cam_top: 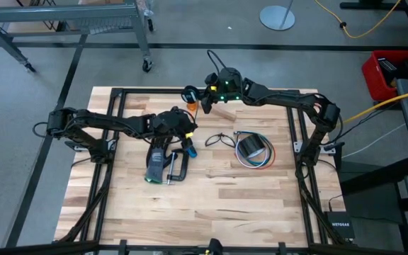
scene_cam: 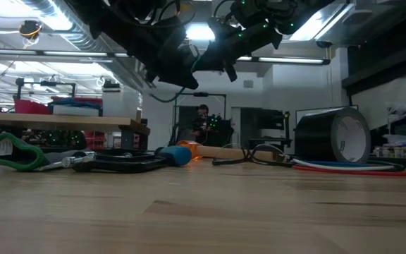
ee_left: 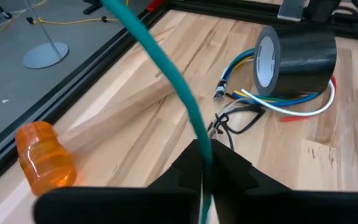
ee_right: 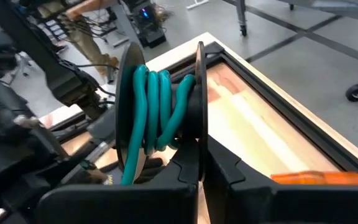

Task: Coil cords
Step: Coil the green wire onto the spool

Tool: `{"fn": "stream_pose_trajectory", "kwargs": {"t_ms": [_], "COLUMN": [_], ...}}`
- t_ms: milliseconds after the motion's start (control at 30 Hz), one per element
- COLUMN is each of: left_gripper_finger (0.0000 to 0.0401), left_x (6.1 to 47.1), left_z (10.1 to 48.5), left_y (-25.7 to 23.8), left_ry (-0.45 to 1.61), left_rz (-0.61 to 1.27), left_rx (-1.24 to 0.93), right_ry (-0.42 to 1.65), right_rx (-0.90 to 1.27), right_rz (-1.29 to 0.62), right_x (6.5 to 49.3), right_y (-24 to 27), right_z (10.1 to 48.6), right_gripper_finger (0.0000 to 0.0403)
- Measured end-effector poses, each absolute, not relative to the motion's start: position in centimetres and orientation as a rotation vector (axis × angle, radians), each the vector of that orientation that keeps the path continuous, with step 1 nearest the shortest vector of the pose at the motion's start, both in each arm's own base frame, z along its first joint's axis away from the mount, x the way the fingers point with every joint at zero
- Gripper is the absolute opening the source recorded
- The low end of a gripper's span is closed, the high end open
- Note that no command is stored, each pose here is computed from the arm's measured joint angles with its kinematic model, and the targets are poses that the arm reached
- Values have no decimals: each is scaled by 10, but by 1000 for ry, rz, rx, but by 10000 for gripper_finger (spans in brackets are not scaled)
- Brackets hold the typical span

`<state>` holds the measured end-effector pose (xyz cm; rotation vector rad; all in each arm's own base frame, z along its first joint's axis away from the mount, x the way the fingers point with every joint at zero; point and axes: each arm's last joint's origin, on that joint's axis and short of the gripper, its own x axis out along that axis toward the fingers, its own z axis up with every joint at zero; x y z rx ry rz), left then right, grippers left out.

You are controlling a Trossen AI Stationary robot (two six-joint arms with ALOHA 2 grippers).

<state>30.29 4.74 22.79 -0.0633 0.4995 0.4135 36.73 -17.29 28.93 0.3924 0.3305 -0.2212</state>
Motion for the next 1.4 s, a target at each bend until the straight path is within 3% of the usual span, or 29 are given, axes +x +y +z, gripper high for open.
{"fn": "stream_pose_trajectory", "kwargs": {"t_ms": [433,767,1133,1400], "left_gripper_finger": [3,1,0,0], "left_x": [304,297,290,287], "left_z": [232,223,214,214], "left_y": [53,60,61,71], "left_ry": [445,524,637,650], "left_rz": [444,560,578,605], "left_rx": [-103,-166,-165,-178], "right_ry": [231,287,567,760], "right_rx": [422,478,530,443], "right_rz": [-39,134,128,47], "right_x": [371,364,340,330], "right_y": [-169,-174,-184,-177], "right_z": [301,298,269,254], "right_gripper_finger": [7,7,7,7]}}
